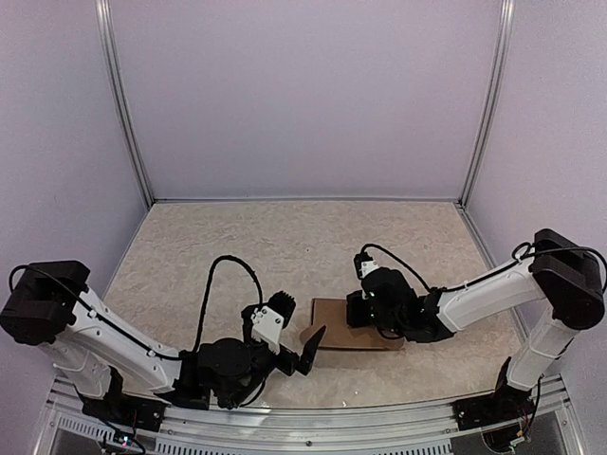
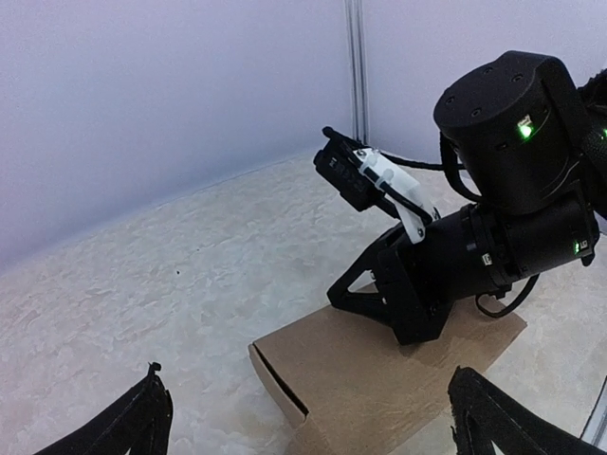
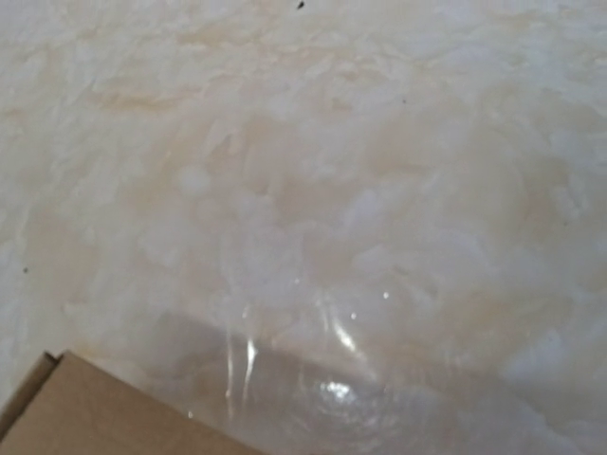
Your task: Fold the paper box
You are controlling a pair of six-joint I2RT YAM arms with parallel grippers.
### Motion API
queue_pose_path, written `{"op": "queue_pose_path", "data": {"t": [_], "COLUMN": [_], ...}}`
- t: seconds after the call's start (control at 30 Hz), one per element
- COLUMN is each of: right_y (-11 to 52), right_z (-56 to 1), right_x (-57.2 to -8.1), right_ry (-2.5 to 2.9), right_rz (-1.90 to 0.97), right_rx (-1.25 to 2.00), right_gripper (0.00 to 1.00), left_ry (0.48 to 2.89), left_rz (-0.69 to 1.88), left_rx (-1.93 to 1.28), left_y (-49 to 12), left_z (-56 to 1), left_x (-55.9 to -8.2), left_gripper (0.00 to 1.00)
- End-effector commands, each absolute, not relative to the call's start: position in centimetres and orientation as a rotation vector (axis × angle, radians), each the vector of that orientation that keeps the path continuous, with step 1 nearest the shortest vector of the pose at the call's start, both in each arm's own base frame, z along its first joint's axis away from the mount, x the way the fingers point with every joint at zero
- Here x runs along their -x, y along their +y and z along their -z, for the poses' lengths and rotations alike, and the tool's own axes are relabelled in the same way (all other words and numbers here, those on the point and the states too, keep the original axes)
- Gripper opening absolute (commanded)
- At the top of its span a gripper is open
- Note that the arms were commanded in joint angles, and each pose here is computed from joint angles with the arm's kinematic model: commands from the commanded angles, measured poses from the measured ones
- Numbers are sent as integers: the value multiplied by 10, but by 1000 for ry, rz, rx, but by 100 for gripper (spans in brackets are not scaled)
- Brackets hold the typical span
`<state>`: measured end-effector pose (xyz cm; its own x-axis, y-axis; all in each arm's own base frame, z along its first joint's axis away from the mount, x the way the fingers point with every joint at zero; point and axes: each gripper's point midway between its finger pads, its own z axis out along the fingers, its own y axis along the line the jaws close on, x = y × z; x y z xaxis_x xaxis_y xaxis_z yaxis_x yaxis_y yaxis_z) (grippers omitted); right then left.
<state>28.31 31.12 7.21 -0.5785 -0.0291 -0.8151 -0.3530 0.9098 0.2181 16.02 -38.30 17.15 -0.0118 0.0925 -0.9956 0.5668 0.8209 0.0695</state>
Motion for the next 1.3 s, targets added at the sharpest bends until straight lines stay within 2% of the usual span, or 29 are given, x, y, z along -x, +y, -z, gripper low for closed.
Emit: {"op": "queue_pose_path", "data": {"t": [0.0, 0.27, 0.57, 0.63, 0.77, 0.83, 1.0, 1.07, 1.2, 1.27], "right_y": [299, 298, 295, 292, 276, 267, 233, 221, 211, 212], "right_z": [-46, -60, -114, -126, -139, -143, -140, -139, -133, -129], "right_x": [-277, -276, -277, -276, -269, -266, -259, -255, -244, -239], "right_ry": [2191, 2144, 2055, 2052, 2068, 2088, 2161, 2181, 2241, 2280], "right_rz": [-378, -363, -370, -354, -314, -304, -234, -244, -356, -432], "right_rx": [273, 287, 307, 320, 343, 344, 320, 300, 258, 247], "right_gripper": [0, 0, 1, 6, 24, 39, 66, 75, 87, 87], "left_ry": [1633, 1837, 1916, 1934, 1969, 1990, 2037, 2066, 2137, 2167], "left_rz": [440, 581, 648, 701, 786, 848, 995, 1068, 1214, 1264], "left_rx": [-636, -605, -587, -583, -569, -582, -603, -605, -612, -605], "left_y": [-393, -399, -396, -397, -395, -398, -402, -403, -408, -409], "left_z": [-164, -161, -163, -161, -159, -156, -150, -147, -138, -133], "left_x": [-158, -202, -228, -231, -237, -236, -236, -237, -236, -236], "left_gripper": [99, 99, 99, 99, 99, 99, 98, 94, 87, 86]}}
